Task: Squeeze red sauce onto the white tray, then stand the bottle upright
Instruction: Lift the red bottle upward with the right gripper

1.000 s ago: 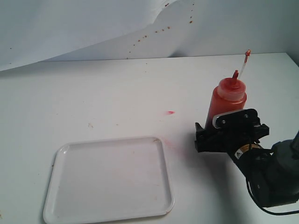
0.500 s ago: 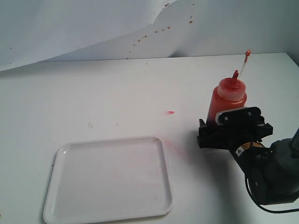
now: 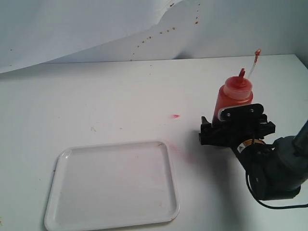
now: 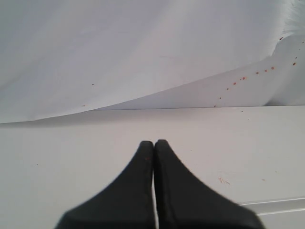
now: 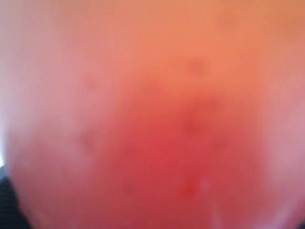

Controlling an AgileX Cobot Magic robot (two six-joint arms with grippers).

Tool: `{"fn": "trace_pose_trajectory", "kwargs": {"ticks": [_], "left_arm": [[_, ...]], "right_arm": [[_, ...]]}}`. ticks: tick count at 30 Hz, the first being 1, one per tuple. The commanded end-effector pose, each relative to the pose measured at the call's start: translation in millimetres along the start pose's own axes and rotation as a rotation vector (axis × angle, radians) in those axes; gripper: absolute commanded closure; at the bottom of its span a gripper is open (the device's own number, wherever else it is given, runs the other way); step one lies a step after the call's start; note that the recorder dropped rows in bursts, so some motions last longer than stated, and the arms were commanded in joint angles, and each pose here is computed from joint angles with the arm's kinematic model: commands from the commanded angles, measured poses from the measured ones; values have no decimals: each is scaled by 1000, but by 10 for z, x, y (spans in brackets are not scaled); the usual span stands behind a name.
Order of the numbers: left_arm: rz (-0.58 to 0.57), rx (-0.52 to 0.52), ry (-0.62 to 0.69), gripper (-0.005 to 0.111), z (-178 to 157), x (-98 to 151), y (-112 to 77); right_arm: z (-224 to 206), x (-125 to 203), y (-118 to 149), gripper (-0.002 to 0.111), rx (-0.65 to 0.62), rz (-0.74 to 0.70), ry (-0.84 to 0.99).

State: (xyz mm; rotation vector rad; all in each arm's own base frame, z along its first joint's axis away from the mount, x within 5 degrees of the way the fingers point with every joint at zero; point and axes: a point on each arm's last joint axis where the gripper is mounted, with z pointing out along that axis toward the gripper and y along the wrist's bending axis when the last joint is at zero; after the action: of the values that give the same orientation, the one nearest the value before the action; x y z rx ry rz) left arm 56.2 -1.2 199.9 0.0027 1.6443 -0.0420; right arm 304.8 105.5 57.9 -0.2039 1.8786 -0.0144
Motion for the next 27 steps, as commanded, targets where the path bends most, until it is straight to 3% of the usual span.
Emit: {"fn": "trace_pose_trajectory", "kwargs": {"ticks": [1, 14, 27], "left_arm": [[-8, 1, 0, 107, 1, 13, -1], [-8, 1, 0, 107, 1, 13, -1], [-8, 1, 0, 107, 1, 13, -1]], "right_arm": [[49, -28, 27, 5, -13, 8, 0], [78, 168, 13, 5, 9, -36, 21], [75, 149, -28, 5, 60, -18, -7]]}}
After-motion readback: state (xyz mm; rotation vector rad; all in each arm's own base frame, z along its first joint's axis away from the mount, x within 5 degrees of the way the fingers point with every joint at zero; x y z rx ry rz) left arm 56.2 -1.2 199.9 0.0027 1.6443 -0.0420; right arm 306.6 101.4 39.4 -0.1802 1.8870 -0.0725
